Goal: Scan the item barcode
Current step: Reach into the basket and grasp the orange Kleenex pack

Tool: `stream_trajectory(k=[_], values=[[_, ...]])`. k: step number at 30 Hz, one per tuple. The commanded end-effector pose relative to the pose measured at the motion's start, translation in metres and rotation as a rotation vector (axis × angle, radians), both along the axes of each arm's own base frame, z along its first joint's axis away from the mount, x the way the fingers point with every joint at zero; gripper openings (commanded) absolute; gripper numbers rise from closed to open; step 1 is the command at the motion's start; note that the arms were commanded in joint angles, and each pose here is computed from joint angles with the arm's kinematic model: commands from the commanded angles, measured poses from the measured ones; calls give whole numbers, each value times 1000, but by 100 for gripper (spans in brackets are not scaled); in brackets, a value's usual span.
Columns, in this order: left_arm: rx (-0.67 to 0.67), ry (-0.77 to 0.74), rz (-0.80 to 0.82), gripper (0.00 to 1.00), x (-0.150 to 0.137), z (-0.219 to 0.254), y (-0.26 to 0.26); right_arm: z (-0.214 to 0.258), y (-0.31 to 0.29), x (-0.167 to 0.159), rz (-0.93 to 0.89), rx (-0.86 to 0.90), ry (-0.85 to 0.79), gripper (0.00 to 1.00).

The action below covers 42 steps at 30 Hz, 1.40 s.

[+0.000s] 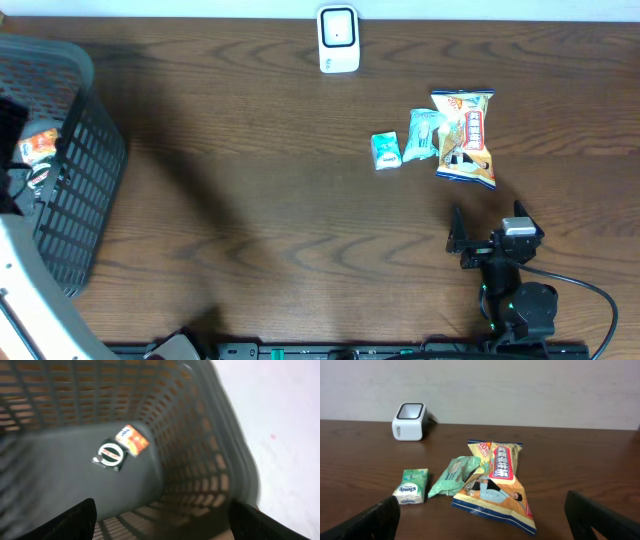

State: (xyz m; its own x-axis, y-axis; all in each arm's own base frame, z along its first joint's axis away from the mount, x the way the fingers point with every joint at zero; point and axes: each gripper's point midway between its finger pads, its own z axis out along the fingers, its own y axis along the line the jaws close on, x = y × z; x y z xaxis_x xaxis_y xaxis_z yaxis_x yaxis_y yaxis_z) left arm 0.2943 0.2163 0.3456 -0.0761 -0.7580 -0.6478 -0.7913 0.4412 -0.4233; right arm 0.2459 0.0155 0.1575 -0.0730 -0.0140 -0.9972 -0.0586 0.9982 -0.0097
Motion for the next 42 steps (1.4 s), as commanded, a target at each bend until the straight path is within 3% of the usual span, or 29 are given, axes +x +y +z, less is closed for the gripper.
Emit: stream_trajectory(k=[1,6,10,16,26,38,40,42], values=[[-48,12,92,82,3,-19,28,-1,-1,0,-6,-7,0,99],[-82,54,106,83,27,-53,52,-1,-1,0,-6,-8,0,99],[-125,97,97,82,66,-108,80,-1,-1,0,-6,-8,0,99],[-168,116,74,82,100,-164,99,-1,-1,0,-6,-8,0,99],[-254,197,57,66,118,-245,107,-1,-1,0,-6,-8,0,99],[-279,226,51,67,125,-285,111,-1,-1,0,-6,-7,0,99],[-287,239,52,76,124,-293,110,-1,-1,0,-7,-8,0,99],[-287,270,70,79,119,-303,112,-1,-1,0,-6,-7,0,99]])
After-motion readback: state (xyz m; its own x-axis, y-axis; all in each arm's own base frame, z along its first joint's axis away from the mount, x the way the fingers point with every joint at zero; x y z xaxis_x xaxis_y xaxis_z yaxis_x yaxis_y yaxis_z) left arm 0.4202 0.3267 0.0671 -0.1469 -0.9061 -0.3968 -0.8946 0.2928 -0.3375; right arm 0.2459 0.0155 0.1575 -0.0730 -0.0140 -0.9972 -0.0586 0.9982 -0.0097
